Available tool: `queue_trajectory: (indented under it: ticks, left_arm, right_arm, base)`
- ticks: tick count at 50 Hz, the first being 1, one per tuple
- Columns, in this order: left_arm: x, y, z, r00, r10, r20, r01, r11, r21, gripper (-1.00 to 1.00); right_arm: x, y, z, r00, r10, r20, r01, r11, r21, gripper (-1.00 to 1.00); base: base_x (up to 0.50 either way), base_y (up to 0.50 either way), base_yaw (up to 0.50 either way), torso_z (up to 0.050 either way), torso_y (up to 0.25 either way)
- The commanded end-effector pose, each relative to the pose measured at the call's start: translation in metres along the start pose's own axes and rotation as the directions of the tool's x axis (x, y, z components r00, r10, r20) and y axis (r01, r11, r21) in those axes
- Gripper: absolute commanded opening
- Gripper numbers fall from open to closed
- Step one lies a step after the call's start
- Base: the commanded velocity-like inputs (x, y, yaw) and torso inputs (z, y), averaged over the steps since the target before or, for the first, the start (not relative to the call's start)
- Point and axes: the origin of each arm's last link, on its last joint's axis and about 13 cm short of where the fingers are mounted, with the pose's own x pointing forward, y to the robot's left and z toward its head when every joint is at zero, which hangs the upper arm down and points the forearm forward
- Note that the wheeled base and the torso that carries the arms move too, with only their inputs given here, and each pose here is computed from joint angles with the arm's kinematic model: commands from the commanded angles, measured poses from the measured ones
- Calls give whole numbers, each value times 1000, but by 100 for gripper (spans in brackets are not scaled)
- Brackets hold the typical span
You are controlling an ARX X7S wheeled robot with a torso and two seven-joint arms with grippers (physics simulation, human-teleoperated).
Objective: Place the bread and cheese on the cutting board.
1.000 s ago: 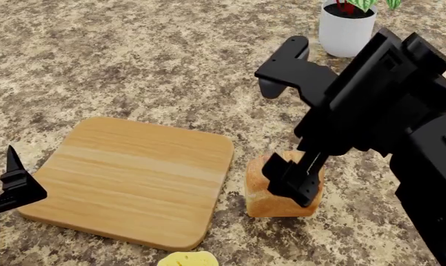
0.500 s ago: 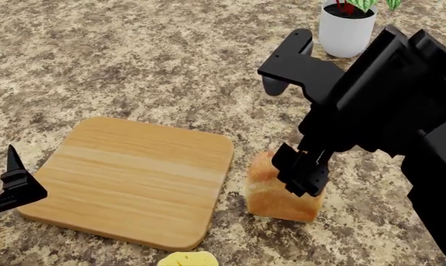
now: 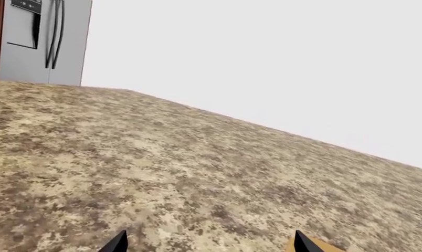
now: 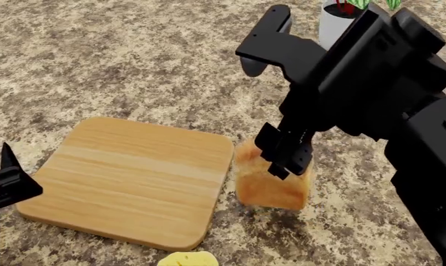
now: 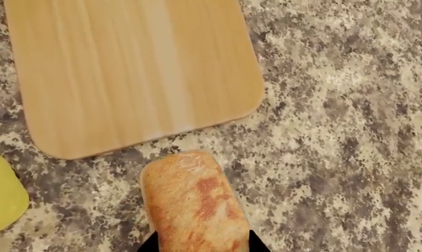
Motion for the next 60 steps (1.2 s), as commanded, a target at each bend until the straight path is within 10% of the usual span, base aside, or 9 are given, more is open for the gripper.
queue_trajectory:
  ticks: [1, 60]
  left_arm:
    - [1, 1, 2, 1000, 8, 0, -8, 1000, -17, 100]
    - [6, 13, 1, 998, 58, -3, -58, 996, -69, 100]
  right_arm:
    - [-3, -7, 20, 998, -36, 50, 39, 997, -61, -100]
    - [40, 6, 55, 961, 56, 269, -15, 988, -151, -100]
  base:
    - [0, 0, 0, 0, 0]
    - [1, 1, 0, 0, 0]
